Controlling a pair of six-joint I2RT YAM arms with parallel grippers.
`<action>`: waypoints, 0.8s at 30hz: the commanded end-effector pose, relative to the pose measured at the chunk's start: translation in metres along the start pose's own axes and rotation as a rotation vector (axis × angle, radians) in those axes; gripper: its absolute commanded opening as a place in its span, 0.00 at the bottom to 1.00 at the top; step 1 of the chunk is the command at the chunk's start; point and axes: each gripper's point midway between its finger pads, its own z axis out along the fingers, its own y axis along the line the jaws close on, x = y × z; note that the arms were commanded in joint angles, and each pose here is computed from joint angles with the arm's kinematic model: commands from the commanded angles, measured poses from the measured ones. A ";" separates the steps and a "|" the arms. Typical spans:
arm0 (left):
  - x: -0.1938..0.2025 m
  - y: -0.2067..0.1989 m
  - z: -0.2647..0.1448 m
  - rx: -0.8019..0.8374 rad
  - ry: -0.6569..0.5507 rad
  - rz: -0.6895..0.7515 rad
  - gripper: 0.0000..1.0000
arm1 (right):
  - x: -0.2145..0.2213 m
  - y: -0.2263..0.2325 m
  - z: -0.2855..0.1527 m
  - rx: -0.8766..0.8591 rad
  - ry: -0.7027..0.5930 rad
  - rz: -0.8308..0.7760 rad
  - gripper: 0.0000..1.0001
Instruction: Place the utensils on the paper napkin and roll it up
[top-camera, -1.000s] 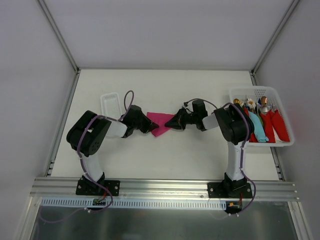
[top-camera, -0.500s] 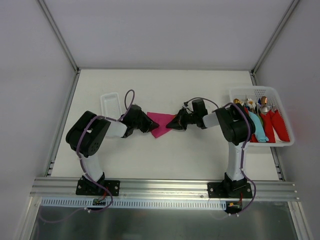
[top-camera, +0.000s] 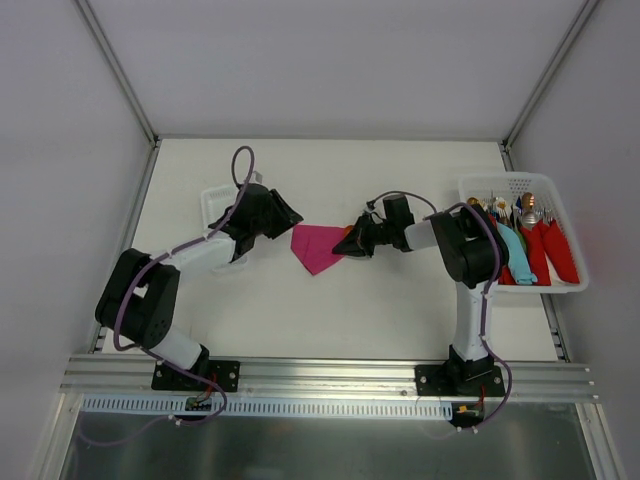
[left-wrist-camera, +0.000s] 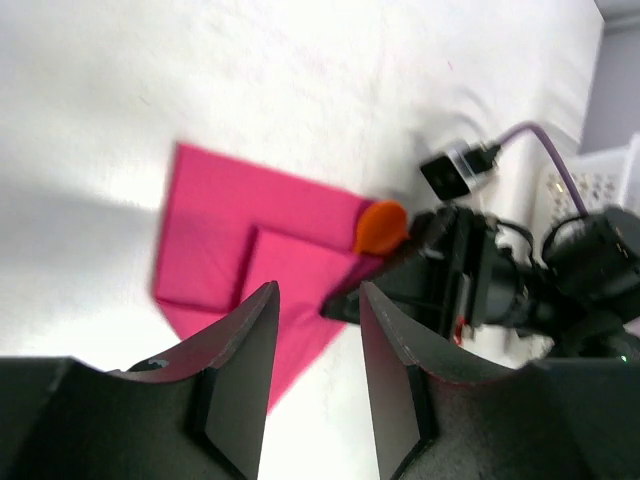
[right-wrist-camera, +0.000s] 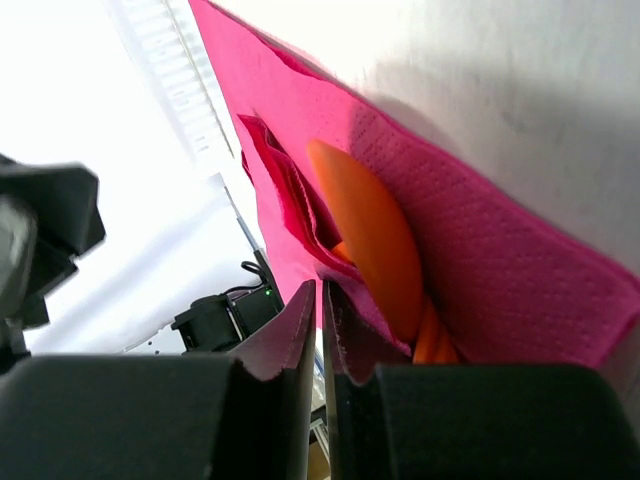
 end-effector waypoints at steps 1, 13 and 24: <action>-0.019 0.034 0.004 -0.122 -0.015 0.019 0.39 | 0.005 -0.045 0.003 0.138 0.008 0.134 0.09; -0.016 0.063 0.057 -0.131 0.123 -0.116 0.38 | 0.007 -0.046 0.003 0.168 0.034 0.131 0.10; 0.025 0.074 0.079 -0.081 0.293 -0.191 0.37 | 0.010 -0.053 0.003 0.210 0.055 0.146 0.10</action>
